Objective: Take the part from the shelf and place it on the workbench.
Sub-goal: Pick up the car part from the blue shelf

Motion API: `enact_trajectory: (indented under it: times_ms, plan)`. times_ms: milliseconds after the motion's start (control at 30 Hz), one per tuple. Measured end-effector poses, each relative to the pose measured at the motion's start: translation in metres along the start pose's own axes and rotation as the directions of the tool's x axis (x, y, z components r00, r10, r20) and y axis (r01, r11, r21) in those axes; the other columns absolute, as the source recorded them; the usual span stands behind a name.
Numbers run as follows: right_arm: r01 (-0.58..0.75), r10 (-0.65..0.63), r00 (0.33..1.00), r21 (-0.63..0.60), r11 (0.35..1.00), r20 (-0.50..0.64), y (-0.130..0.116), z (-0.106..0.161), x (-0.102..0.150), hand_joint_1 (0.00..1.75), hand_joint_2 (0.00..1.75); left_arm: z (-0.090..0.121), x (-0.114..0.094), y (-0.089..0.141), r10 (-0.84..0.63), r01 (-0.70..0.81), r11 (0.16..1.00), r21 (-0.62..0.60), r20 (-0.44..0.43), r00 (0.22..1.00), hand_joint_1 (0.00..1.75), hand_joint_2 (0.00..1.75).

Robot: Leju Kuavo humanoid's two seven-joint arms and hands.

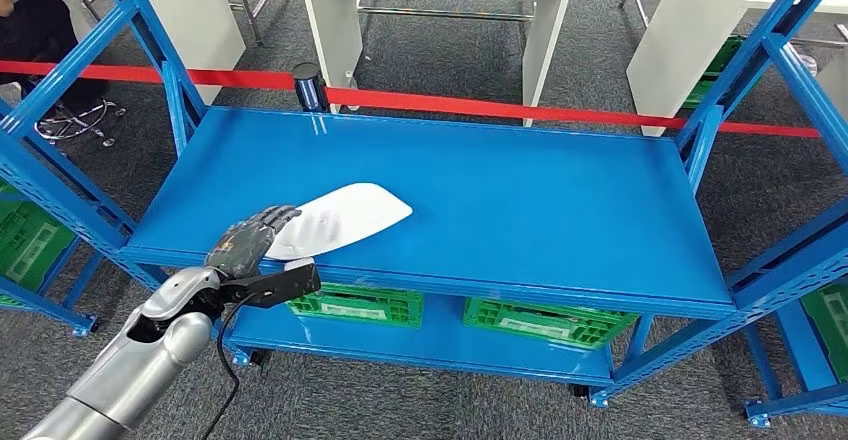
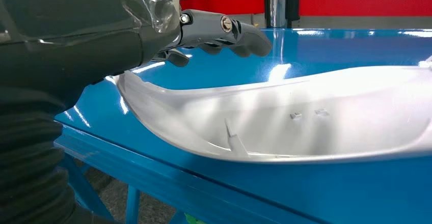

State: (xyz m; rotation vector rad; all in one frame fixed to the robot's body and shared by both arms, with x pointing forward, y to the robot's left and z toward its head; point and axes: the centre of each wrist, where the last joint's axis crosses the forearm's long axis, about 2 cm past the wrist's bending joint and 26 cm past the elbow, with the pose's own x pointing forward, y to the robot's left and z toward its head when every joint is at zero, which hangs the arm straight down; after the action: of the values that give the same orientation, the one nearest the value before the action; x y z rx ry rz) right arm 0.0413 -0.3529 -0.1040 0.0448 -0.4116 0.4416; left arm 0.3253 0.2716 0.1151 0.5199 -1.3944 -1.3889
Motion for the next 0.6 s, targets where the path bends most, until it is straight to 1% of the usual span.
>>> enact_trajectory:
  times_ms: [200, 500, 600]
  plan:
    - [-0.009, 0.009, 1.0, -0.003, 1.0, -0.003, -0.002, 0.0, 0.0, 0.0, 0.0, 0.0, -0.012, -0.012, -0.001, -0.001, 0.999, -0.042, -0.054, 0.999, 0.0, 1.75]
    - [-0.01, 0.01, 1.0, 0.001, 1.0, -0.003, 0.0, 0.0, 0.001, 0.0, 0.0, -0.003, -0.022, -0.016, -0.015, 0.009, 0.998, -0.064, -0.093, 0.996, 0.0, 1.75]
    - [-0.01, 0.01, 1.0, 0.003, 1.0, -0.001, 0.001, -0.001, 0.001, 0.0, 0.0, -0.005, -0.023, -0.013, -0.017, 0.012, 0.998, -0.058, -0.095, 0.995, 0.0, 1.75]
